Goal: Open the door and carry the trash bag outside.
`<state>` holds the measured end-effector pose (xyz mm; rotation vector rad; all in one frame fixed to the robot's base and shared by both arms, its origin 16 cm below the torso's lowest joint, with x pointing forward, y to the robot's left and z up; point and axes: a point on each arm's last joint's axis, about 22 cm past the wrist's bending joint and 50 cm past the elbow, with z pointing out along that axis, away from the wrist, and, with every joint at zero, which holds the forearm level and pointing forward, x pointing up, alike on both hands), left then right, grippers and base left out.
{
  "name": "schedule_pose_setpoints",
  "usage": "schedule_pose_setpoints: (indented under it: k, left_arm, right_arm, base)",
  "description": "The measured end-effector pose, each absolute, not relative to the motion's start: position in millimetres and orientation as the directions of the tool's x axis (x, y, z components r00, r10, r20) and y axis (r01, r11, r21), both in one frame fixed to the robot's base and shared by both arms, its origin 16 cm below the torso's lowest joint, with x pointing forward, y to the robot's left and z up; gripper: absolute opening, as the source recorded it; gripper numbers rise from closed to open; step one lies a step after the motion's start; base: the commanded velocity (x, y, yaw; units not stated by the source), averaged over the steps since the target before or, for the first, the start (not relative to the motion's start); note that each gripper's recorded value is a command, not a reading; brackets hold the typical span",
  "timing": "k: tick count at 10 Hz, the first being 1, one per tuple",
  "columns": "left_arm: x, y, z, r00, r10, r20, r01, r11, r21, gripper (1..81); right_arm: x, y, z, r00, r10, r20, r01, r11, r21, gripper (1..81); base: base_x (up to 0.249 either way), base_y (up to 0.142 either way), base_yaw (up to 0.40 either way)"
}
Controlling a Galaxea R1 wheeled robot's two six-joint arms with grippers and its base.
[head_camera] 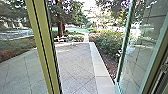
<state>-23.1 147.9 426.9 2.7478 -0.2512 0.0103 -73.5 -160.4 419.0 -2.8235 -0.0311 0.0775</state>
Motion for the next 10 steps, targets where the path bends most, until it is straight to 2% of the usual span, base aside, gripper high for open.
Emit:
schedule_pose_setpoints:
  k: [6, 10]
  left_arm:
    - [-23.8, 141.1, 427.8, 0.982, -0.184, 0.046, -0.187, -0.907, 0.378, 1.0]
    - [-23.6, 142.9, 427.5, 0.982, -0.183, 0.046, -0.187, -0.908, 0.375, 1.0]
  right_arm:
    - [-77.9, -160.4, 419.1, 0.998, 0.030, -0.055, 0.011, -0.950, -0.312, 81.1]
    - [-77.5, -160.1, 419.1, 0.998, 0.030, -0.054, 0.011, -0.950, -0.312, 81.1]
  base:
    - [0.000, -0.131, 0.000]
    - [0.000, -0.103, 0.000]
